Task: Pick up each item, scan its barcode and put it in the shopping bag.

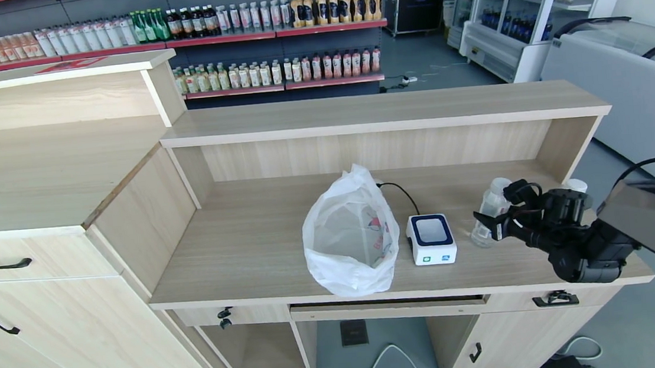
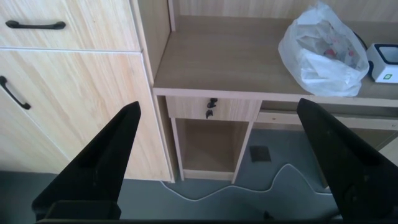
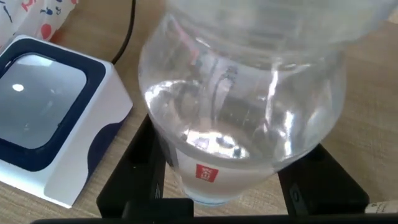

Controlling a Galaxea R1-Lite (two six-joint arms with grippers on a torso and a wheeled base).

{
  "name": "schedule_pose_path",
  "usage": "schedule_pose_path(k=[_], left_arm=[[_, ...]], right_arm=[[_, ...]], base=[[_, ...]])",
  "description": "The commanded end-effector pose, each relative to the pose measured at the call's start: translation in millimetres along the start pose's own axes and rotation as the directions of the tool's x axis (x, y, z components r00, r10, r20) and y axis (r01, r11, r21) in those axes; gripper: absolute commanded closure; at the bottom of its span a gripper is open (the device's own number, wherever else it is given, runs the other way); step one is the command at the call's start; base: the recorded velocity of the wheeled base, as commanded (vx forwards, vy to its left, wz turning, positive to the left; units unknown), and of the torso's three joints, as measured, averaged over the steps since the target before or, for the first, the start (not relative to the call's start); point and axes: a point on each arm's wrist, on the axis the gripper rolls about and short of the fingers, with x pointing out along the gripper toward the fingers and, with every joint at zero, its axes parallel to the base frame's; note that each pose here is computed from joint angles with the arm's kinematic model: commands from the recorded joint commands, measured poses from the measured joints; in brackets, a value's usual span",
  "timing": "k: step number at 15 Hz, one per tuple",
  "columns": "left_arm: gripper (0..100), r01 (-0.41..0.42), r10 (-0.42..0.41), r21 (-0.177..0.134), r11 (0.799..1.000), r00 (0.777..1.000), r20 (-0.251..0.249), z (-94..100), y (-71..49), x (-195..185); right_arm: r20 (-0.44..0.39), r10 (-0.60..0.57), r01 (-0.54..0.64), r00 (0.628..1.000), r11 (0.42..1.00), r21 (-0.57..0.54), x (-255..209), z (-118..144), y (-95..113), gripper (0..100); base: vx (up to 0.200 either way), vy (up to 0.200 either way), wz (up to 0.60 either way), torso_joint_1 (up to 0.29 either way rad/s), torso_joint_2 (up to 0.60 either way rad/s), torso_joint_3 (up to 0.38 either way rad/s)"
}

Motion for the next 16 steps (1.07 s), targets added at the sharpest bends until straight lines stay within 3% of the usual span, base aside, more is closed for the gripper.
schedule_pose_path(k=[1,5,6,9,13,16], left_arm=[[0,0.0,0.0,0.0,1.0,1.0,0.0,0.0,0.0,0.0],[0,0.0,0.0,0.0,1.0,1.0,0.0,0.0,0.0,0.0],[0,0.0,0.0,0.0,1.0,1.0,0.0,0.0,0.0,0.0],[0,0.0,0.0,0.0,1.0,1.0,0.0,0.0,0.0,0.0],[0,0.0,0.0,0.0,1.0,1.0,0.0,0.0,0.0,0.0],[0,0.0,0.0,0.0,1.0,1.0,0.0,0.0,0.0,0.0]], right_arm=[[-0.004,-0.065,0.065,0.998,0.998,0.002,-2.7,10.2,-0.8,100],[0.035,-0.042,0.035,0.999,0.981,0.193,-43.3,90.1,-1.0,100],[0.058,0.009,-0.025,0.998,0.961,0.275,-73.0,135.8,-0.8,100],[0.119,0.117,-0.155,0.986,0.908,0.389,-131.2,204.3,3.7,100],[0.137,0.319,-0.346,0.938,0.834,0.429,-184.3,234.0,18.3,100],[0.185,0.484,-0.513,0.856,0.742,0.433,-223.3,246.6,36.9,100]], base=[[0.0,0.0,0.0,0.0,0.0,0.0],[0.0,0.0,0.0,0.0,0.0,0.0],[0.0,0.0,0.0,0.0,0.0,0.0],[0.0,0.0,0.0,0.0,0.0,0.0],[0.0,0.0,0.0,0.0,0.0,0.0],[0.0,0.0,0.0,0.0,0.0,0.0]])
